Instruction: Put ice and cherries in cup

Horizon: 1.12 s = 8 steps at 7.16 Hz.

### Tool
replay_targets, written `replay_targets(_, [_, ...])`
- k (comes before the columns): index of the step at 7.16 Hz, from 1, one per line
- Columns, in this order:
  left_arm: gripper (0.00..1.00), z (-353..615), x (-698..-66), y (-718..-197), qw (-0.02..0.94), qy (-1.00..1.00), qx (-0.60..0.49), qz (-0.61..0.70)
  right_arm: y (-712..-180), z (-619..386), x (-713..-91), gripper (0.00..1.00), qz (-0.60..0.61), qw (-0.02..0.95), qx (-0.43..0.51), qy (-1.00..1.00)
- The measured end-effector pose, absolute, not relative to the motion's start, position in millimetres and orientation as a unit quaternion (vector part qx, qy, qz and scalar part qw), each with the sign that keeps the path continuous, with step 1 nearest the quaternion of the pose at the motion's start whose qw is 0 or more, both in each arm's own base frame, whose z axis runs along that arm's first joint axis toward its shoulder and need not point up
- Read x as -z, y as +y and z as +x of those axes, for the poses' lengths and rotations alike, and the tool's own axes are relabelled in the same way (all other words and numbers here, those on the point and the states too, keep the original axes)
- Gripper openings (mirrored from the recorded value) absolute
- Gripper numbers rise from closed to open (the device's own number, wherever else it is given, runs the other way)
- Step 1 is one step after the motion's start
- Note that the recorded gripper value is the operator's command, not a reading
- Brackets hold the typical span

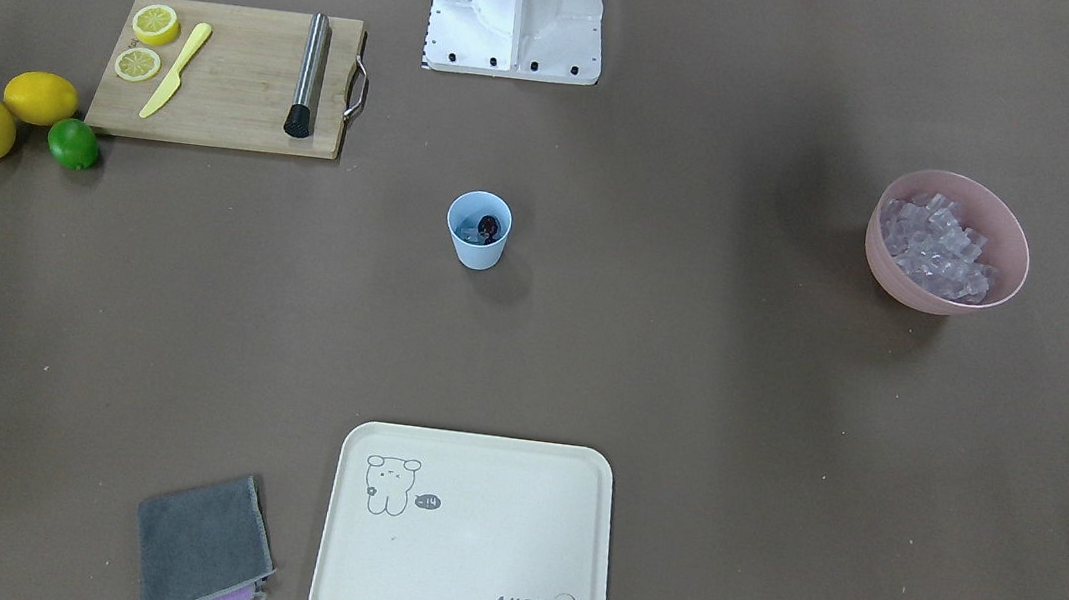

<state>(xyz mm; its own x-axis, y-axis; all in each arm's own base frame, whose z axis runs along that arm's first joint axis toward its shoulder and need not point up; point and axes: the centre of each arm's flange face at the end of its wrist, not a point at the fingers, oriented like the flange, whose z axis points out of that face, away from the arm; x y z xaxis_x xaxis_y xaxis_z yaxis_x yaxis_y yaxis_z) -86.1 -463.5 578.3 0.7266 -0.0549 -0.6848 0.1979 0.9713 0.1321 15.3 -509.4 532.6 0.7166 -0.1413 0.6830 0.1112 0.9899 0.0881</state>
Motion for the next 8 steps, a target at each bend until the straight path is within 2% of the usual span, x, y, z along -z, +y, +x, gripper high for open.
replay_targets(3, [0.98,-85.3,-590.8,-457.7,0.924,0.364,0.071,0.088,-484.1,66.7,-561.6,1.00,0.022,0.929,0.043,-0.367])
replay_targets(6, [0.98,-85.4,-601.2,-457.0,0.926,0.363,0.075,0.078,-458.6,76.2,-592.6,1.00,0.001,0.930,0.038,-0.365])
replay_targets(8, [0.98,-85.5,-606.4,-457.0,0.926,0.362,0.077,0.073,-459.8,77.8,-595.8,1.00,-0.004,0.933,0.034,-0.359])
